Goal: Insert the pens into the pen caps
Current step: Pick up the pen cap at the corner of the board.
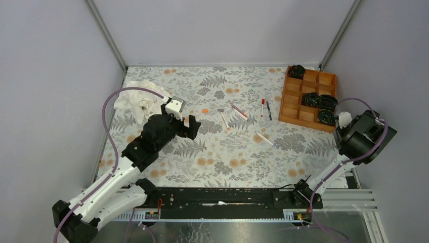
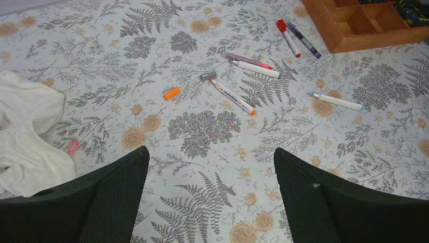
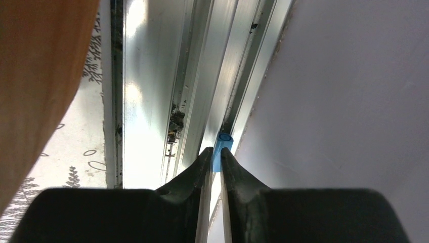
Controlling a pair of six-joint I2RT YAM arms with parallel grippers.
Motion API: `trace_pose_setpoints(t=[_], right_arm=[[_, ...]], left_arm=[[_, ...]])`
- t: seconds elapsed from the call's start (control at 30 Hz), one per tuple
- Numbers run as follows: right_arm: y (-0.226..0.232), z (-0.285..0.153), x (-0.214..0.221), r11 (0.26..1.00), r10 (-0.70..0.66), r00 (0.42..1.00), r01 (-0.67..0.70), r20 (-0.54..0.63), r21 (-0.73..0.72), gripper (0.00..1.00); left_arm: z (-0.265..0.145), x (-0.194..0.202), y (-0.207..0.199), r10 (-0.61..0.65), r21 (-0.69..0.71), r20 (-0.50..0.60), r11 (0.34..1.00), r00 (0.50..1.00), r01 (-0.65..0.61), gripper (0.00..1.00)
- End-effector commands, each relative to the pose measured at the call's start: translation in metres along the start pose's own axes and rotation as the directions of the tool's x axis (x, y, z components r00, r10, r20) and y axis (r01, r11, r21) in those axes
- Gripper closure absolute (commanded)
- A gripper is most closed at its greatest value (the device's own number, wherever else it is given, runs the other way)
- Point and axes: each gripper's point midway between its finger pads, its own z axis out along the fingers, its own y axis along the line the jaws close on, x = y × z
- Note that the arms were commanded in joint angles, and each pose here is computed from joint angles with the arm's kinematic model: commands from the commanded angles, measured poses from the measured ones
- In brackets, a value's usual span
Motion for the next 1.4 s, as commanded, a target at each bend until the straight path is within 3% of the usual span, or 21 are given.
trace_pose_setpoints(t=[0.0,0.33,0.47,0.87,1.37], right_arm=[[0.015,0.002,0.03,0.995,0.07,0.997,-0.072,-0.033,-0.074,0.79],[0.017,0.018,0.052,0.992,0.082,0.992,-0.091,-0.096,-0.088,0.67],[0.026,0.033,0.065,0.985,0.095,0.986,-0.113,-0.134,-0.131,0.67],[0.062,0.058,0.087,0.939,0.146,0.973,-0.193,-0.178,-0.286,0.83],[0.015,-0.002,0.045,0.982,0.131,0.991,-0.128,0.008,-0.139,0.91]], left_arm=[[-0.001,-0.005,0.007,0.017,-0.029,0.032,0.999,0.999,-0.016,0.04],[-0.001,-0.005,0.007,0.017,-0.027,0.031,1.0,0.999,-0.016,0.04],[0.0,-0.004,0.007,0.017,-0.028,0.028,0.999,0.999,-0.016,0.04],[-0.001,-0.004,0.008,0.018,-0.033,0.03,0.999,0.999,-0.018,0.04],[-0.002,-0.006,0.008,0.016,-0.033,0.039,0.999,0.999,-0.015,0.03]])
